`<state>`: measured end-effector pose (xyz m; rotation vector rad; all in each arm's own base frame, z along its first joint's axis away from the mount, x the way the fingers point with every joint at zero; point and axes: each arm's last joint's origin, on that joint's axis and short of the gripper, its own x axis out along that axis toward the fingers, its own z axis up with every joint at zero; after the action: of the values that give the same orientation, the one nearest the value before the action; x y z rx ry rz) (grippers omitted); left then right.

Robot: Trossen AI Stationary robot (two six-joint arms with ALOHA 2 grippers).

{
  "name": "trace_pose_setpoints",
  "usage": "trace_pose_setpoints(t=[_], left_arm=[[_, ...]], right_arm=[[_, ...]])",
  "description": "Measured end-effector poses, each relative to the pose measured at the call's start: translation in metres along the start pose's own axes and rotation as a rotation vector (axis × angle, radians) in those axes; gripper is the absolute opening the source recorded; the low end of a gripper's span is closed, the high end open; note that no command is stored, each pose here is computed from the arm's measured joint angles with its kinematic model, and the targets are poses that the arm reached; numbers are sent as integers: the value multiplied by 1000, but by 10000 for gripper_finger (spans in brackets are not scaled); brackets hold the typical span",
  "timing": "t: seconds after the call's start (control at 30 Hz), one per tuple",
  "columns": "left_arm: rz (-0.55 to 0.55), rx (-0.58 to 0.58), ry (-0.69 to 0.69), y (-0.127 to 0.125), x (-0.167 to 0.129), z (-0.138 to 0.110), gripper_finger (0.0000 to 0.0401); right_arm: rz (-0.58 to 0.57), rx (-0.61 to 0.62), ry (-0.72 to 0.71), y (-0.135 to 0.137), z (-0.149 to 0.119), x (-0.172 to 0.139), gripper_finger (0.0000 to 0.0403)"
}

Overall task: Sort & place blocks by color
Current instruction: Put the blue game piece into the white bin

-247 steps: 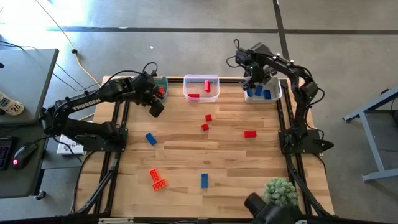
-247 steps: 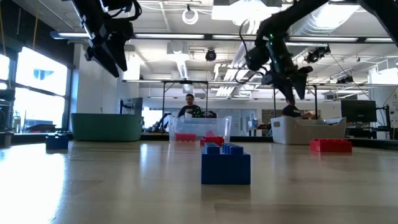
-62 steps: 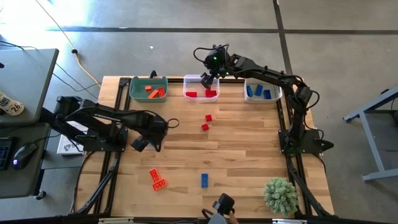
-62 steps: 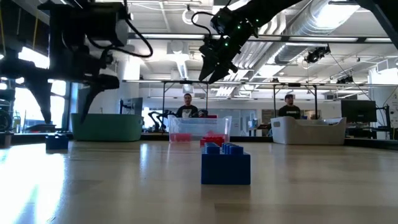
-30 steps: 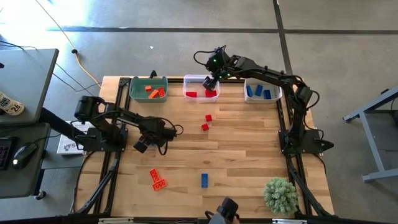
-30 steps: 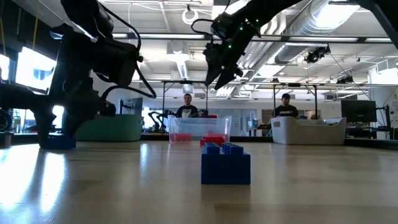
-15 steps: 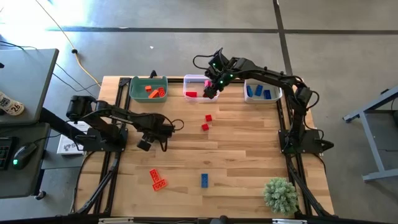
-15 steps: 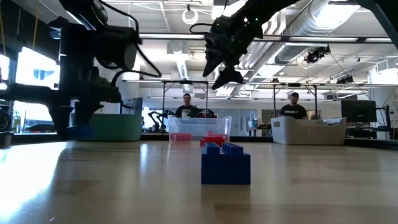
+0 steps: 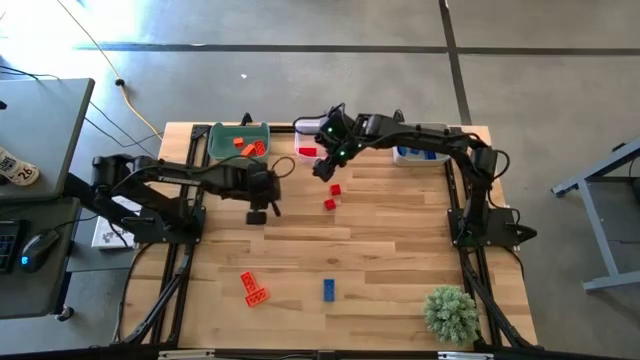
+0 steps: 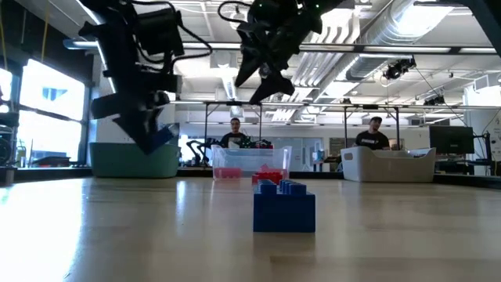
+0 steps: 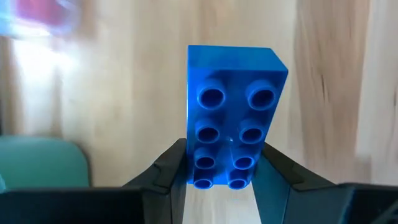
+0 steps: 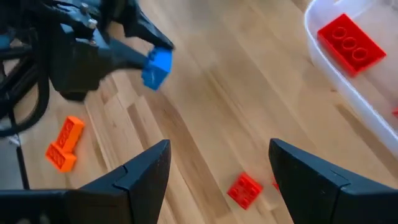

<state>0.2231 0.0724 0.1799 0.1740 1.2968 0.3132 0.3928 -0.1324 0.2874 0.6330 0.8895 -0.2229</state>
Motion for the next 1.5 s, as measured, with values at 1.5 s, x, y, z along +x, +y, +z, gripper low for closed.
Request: trace_pose_setpoints(t=[1.5], left_arm=[[379, 459, -532, 34, -33, 64, 112]], right_arm=[[68, 227, -49, 32, -4, 8, 259]])
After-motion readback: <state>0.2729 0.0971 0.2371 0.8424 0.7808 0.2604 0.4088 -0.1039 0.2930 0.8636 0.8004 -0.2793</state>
